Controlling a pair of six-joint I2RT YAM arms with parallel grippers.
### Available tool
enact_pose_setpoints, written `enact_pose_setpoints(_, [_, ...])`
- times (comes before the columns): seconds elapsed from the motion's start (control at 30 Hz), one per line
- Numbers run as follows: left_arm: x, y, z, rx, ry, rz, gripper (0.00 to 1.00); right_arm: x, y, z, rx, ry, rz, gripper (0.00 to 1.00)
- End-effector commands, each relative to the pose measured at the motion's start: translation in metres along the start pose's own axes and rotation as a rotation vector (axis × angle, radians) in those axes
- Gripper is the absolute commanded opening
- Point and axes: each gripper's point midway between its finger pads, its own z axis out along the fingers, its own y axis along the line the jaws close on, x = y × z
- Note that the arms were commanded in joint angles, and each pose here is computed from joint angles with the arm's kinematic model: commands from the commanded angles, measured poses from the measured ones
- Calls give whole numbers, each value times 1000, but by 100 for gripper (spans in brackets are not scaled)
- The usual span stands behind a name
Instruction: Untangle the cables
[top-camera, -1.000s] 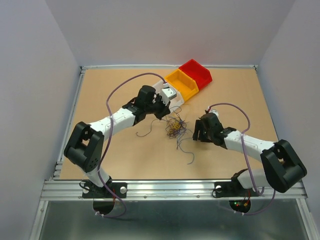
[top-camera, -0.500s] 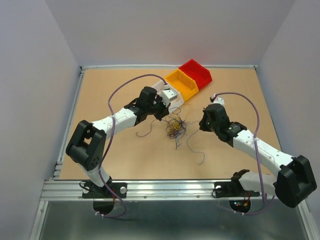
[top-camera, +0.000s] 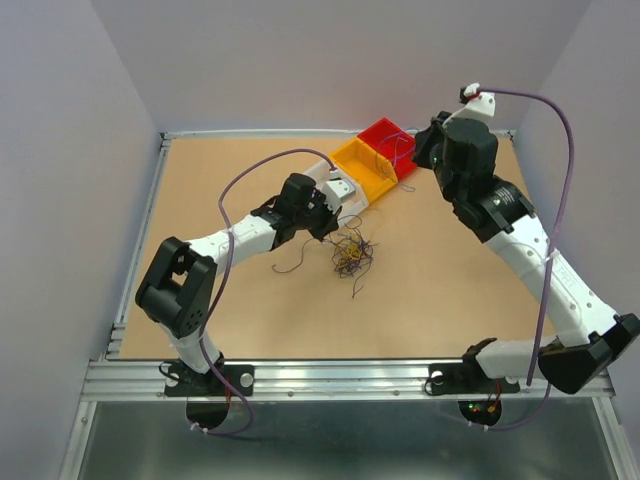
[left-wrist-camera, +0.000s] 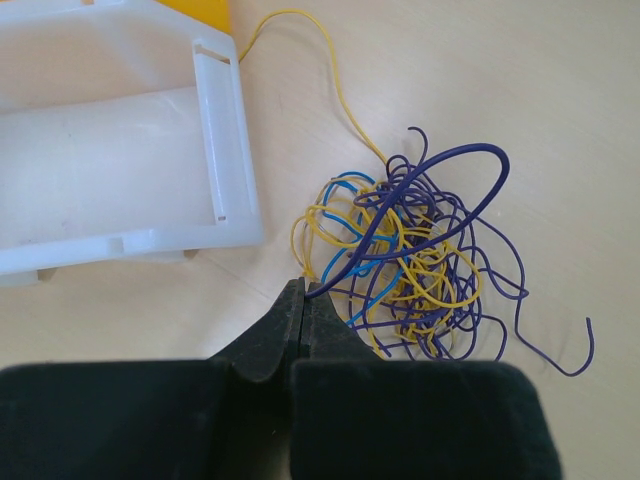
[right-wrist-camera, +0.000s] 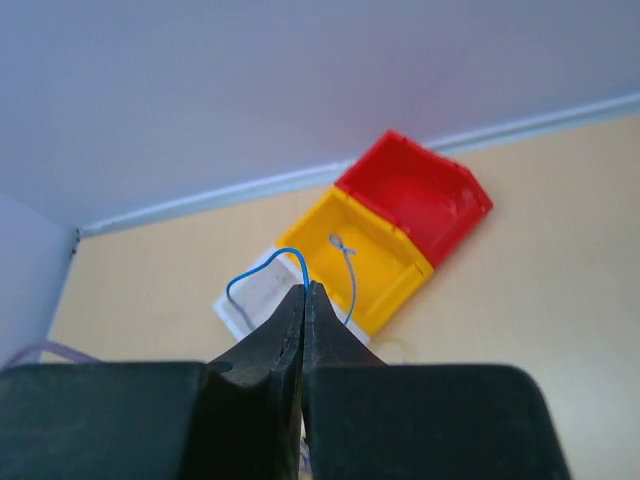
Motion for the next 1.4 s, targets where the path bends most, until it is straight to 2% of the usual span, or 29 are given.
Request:
enact_pose_setpoints(0.0, [-22, 2, 2, 3, -45, 28, 0, -66, 5, 8, 55, -140, 4, 1])
enact_pose_setpoints(0.1, [-22, 2, 2, 0, -44, 28, 0, -73, 2, 35, 99, -147, -15, 1])
enact_pose_setpoints(0.17, [-23, 2, 1, -1, -48, 31, 0, -84, 5, 48, 63, -153, 1, 1])
enact_pose_setpoints(0.3, [-23, 2, 0, -3, -49, 33, 0, -76, -24, 111, 60, -98, 49, 1])
enact_pose_setpoints(0.4, [-23, 3, 0, -6, -50, 35, 0, -81, -29, 140, 54, -105, 52, 1])
enact_pose_setpoints(0.47, [-24, 3, 0, -9, -52, 40, 0, -54, -34, 175, 47, -46, 43, 1])
enact_pose_setpoints(0.5, [-23, 3, 0, -10, -51, 37, 0, -63, -35, 183, 44, -65, 56, 0])
enact_pose_setpoints(0.53, [-24, 2, 0, -8, -52, 40, 0, -40, -41, 205, 58, -24, 51, 1])
enact_pose_setpoints(0.6, [-24, 3, -1, -11, -53, 42, 0, -21, -48, 231, 76, -1, 59, 1])
enact_pose_setpoints(0.7, [-24, 2, 0, -12, -51, 43, 0, -7, -54, 253, 101, -2, 73, 1])
enact_pose_setpoints(0.77, [-24, 3, 0, -14, -51, 43, 0, 19, -60, 272, 104, 35, 73, 1])
enact_pose_setpoints(1.13, [-28, 2, -4, -13, -61, 49, 0, 75, -70, 297, 101, 84, 94, 0])
enact_pose_setpoints(1.27, [-28, 1, -4, -8, -60, 50, 0, 80, -71, 309, 94, 80, 66, 1])
enact_pose_setpoints(1.37, [-27, 0, -3, -7, -59, 51, 0, 65, -64, 313, 72, 44, 50, 0])
